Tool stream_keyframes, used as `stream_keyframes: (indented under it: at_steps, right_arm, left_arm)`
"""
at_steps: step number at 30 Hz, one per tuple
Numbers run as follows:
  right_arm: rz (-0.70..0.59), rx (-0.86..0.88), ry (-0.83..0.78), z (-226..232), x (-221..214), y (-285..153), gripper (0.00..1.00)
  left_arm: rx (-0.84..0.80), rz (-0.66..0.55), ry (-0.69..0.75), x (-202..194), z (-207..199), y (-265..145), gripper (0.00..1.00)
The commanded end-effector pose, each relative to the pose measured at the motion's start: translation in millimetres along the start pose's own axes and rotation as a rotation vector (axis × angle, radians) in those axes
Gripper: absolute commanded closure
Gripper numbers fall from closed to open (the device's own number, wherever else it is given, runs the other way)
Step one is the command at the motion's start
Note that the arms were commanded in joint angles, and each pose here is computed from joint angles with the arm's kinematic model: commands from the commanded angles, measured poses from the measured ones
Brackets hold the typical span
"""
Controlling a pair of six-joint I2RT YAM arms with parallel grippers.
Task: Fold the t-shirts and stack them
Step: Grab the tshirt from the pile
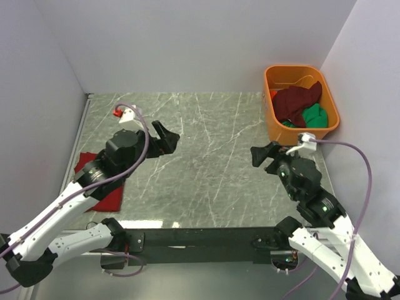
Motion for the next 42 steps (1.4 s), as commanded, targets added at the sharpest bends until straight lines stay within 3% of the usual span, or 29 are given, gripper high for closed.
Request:
stream_keyframes:
  at_steps: [1,11,23,30,38,41,42]
  right_arm:
    - [0.094,-0.094,-0.062,0.5,-6.7,16.8,0.00]
    - [0.094,-0.185,-0.131,18.0,25.1,88.2,0.00]
    - [0.062,-0.569,-0.026,-99.3,98.4,183.7,0.03]
    - [0.160,-0.687,0.026,-156.6,91.1,242.4,0.15]
    - [0.209,-0.725,0.044,-186.8,71.7,283.4,0.29]
    - [0.221,-0.719,0.044,-189.4,68.1,290.1,0.42]
    - [0.217,-0.719,0.045,-189.0,69.6,290.2,0.57]
  left_arm:
    - [-0.015,0.020,0.047,3.3,-2.1,-4.2,0.01]
    - [-0.027,0.056,0.050,2.2,-2.8,-10.3,0.01]
    - [-0.032,0.087,0.070,0.7,-0.8,-14.8,0.01]
    - [-0.029,0.090,0.082,2.8,-1.7,-14.4,0.00]
    - [0.001,0.078,0.101,7.5,0.9,-14.5,0.01]
    - [0.006,0.074,0.098,8.0,2.3,-15.6,0.00]
    - [0.008,0.074,0.097,7.9,2.9,-15.8,0.01]
Point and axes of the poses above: each gripper's point midway between its finger pads, its own y axis out along the fingers, its own z axis along the line the jaws close on, x = y × z, the point moved 9 cm from there along -y, back along the fingers, and after that the axes turned 8 degrees about -y, right-handed, at the moved point
